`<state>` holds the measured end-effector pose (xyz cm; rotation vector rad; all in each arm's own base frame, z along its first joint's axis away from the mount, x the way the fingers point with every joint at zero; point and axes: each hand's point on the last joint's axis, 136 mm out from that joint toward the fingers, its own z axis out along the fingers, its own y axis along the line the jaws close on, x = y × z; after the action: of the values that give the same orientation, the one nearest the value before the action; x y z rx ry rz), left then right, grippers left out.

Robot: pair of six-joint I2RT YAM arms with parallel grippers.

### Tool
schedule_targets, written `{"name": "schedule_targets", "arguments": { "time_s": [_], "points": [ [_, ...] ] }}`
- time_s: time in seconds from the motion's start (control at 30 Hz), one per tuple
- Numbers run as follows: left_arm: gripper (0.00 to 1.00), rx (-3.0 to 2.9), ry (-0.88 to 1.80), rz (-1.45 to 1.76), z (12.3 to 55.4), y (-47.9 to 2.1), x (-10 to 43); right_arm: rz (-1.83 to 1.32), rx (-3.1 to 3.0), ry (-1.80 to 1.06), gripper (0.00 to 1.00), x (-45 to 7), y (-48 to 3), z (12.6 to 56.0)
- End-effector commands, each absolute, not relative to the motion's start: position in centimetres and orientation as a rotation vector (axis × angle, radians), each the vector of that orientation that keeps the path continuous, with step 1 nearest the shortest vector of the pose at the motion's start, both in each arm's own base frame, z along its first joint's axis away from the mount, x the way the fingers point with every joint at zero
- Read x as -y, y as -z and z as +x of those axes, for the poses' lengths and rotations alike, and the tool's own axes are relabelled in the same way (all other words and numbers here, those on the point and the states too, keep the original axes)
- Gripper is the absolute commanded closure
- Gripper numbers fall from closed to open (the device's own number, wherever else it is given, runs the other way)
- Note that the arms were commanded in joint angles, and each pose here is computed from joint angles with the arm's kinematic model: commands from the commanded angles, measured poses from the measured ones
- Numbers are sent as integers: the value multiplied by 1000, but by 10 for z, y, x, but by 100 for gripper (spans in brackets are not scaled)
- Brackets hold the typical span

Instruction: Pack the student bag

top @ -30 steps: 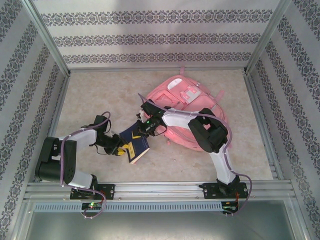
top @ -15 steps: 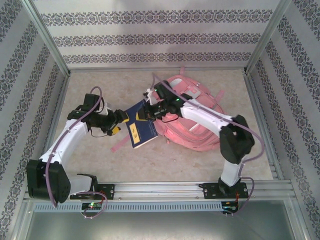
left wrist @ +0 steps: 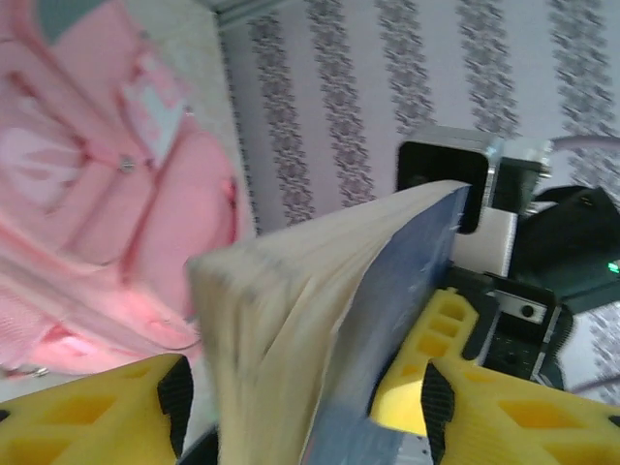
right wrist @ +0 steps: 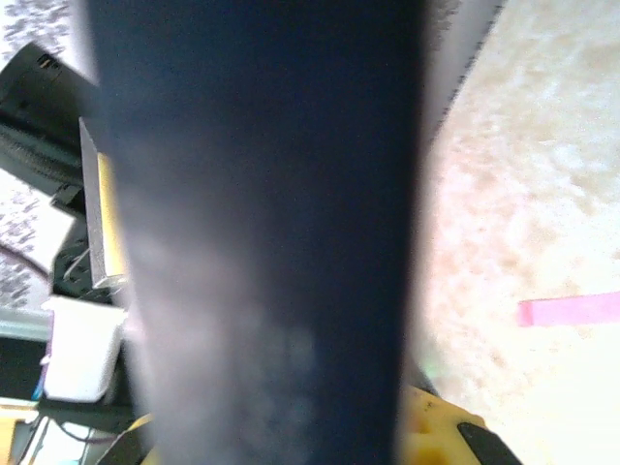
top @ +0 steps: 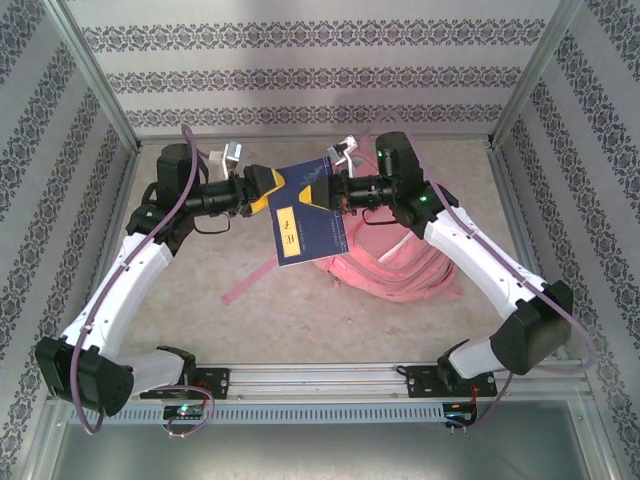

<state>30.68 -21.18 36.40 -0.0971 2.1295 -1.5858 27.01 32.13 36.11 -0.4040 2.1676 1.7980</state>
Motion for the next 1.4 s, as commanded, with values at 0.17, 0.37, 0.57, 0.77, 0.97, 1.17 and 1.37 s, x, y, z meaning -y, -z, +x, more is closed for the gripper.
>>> {"name": "schedule_targets", "arguments": {
  "time_s": [0.17, 0.37, 0.57, 0.77, 0.97, 1.17, 1.37],
  "points": [
    [44, -1982, 1768, 185, 274, -420, 244, -543, -1914, -1907, 100, -305, -430, 238],
    [63, -1909, 1848, 349, 250, -440, 261, -552, -1870, -1906, 100, -295, -438, 232],
    [91, -1851, 1878, 434, 239, -452, 269, -515, -1870, -1885, 100, -288, -434, 234],
    [100, -1835, 1875, 441, 241, -455, 270, -464, -1857, -1769, 93, -278, -433, 237],
    [100, -1810, 1810, 403, 249, -462, 267, -290, -1848, -1551, 38, -246, -430, 256],
    [100, -1683, 1771, 281, 276, -501, 263, 17, -1722, -1463, 28, -200, -426, 273],
    [100, -1508, 1647, 13, 312, -532, 242, 98, -1465, -1581, 23, -199, -444, 255]
  ]
}}
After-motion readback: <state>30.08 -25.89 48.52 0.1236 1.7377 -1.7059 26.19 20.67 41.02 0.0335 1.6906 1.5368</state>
